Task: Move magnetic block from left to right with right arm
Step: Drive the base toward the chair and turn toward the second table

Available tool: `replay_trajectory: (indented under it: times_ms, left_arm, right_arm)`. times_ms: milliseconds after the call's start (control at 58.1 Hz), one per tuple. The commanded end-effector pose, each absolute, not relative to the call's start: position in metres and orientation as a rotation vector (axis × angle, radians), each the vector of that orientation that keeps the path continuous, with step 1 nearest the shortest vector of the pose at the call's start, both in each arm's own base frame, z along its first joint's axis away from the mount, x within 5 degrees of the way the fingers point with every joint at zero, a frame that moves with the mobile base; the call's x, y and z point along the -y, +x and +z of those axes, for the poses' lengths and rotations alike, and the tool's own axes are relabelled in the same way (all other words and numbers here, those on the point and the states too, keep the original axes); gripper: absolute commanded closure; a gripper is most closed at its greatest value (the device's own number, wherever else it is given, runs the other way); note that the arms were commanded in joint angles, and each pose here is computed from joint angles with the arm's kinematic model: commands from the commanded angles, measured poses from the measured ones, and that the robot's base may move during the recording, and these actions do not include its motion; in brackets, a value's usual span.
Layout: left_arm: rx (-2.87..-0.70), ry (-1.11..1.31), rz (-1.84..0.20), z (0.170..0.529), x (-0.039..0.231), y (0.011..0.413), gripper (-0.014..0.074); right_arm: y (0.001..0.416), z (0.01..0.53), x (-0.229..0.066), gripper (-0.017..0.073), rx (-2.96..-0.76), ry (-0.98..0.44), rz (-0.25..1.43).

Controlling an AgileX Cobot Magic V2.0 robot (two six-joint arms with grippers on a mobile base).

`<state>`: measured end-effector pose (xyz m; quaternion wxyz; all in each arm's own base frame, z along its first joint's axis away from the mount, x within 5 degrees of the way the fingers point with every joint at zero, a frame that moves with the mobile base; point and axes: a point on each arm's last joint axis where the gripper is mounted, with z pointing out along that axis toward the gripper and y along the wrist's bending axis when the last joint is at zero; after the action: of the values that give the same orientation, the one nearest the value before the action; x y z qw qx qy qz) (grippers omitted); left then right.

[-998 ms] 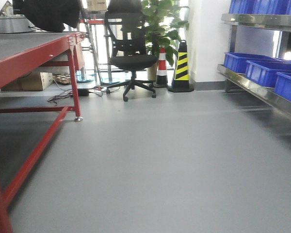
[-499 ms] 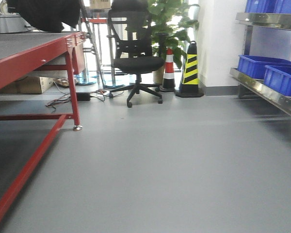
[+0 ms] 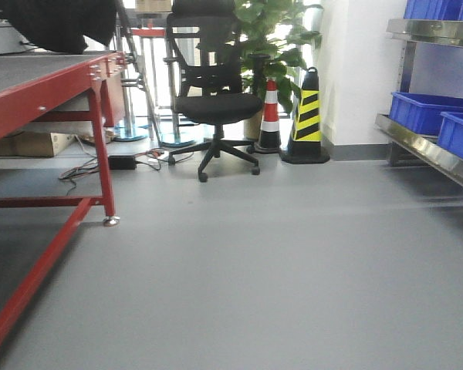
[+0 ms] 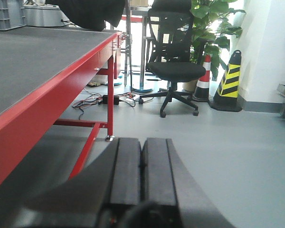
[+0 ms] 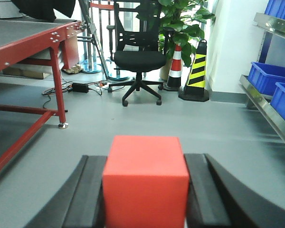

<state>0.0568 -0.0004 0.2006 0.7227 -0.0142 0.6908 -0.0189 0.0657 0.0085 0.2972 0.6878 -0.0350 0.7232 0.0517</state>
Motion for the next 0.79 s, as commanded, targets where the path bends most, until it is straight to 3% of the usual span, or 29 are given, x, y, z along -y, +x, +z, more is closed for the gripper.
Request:
replay_trajectory:
  times_ms: [0,774]
  left_arm:
    - [-1.442,-0.038,-0.051,0.206,0.0002,0.0555,0.072]
    - [-1.442,-0.038,-0.051,0.206,0.0002,0.0555,0.072]
  right_arm:
    - [0.0648,0.3147,-0.0076,0.0218,-1.507,-0.077,0.101]
    - [0.0648,0.3147,-0.0076,0.0218,-1.507,-0.077,0.101]
